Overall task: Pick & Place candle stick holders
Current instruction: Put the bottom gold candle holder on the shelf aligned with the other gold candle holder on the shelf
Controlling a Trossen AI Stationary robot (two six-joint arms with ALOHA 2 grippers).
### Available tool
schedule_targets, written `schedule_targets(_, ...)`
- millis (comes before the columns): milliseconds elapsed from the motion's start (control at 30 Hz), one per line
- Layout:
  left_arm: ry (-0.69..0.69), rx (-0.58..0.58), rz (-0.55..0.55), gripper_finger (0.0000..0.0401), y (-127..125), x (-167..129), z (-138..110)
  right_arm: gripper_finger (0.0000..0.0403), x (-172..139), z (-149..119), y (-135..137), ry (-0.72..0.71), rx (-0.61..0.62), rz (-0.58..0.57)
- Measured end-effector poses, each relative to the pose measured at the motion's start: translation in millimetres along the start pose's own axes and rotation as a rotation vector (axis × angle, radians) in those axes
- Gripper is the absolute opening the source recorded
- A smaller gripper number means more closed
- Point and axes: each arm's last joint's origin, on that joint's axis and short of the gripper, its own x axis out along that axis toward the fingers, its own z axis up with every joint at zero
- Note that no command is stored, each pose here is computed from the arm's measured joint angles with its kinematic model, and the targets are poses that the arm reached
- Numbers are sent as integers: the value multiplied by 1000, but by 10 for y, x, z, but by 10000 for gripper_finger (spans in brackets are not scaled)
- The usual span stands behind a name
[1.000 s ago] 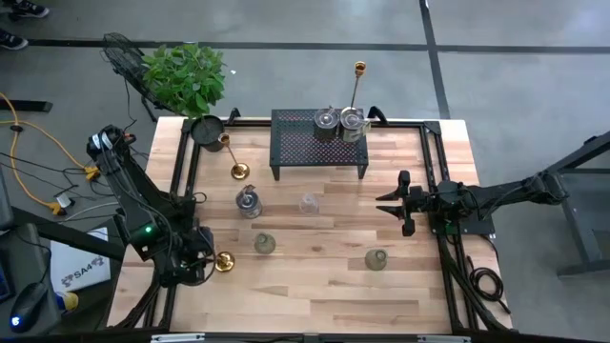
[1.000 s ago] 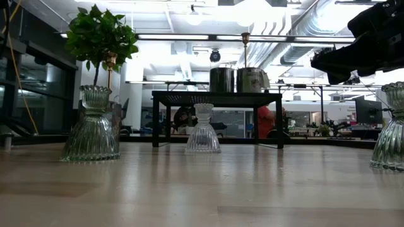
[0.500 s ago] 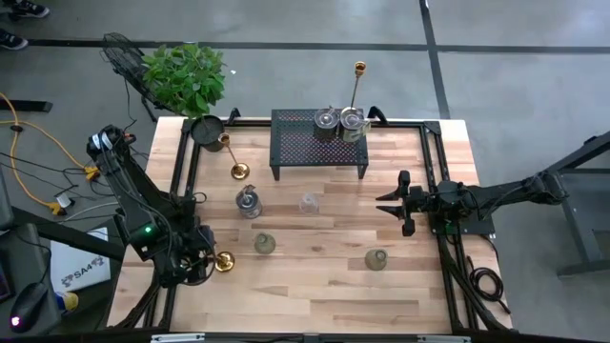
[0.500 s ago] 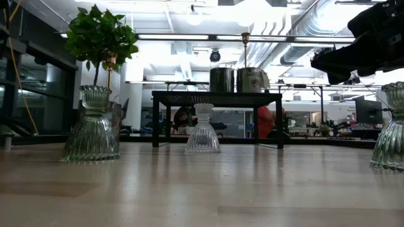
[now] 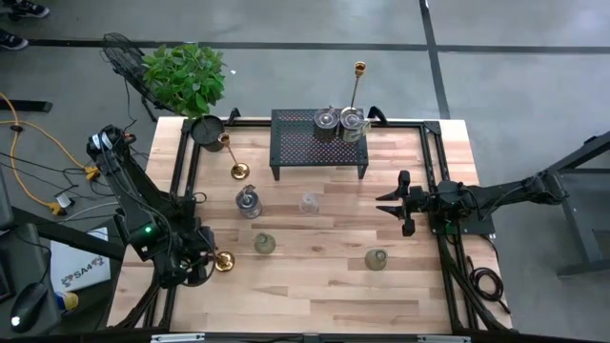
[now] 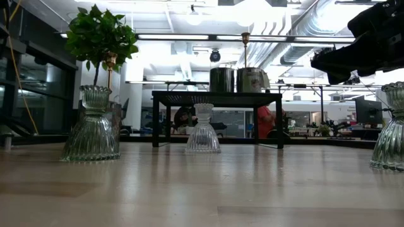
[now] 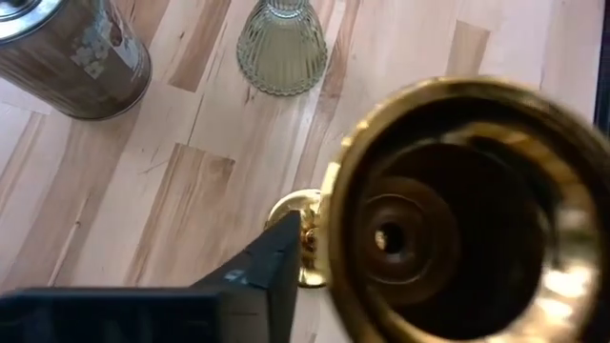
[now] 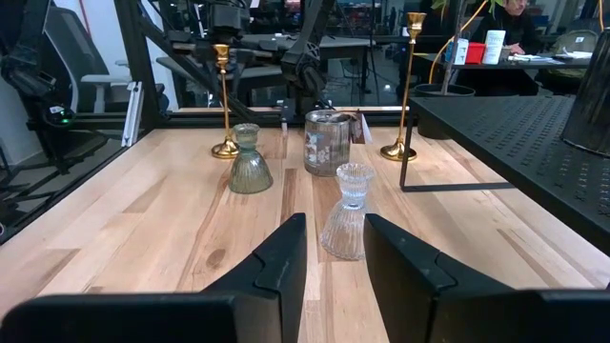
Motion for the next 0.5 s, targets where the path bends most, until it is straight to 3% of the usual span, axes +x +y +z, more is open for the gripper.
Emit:
schedule_targets(400,-4,-2,-7,13,-8,1,4,99,0,0,0,0,0,0)
schedule_targets(500,-12,-3,-5,10,-7,1,7,99,0,0,0,0,0,0)
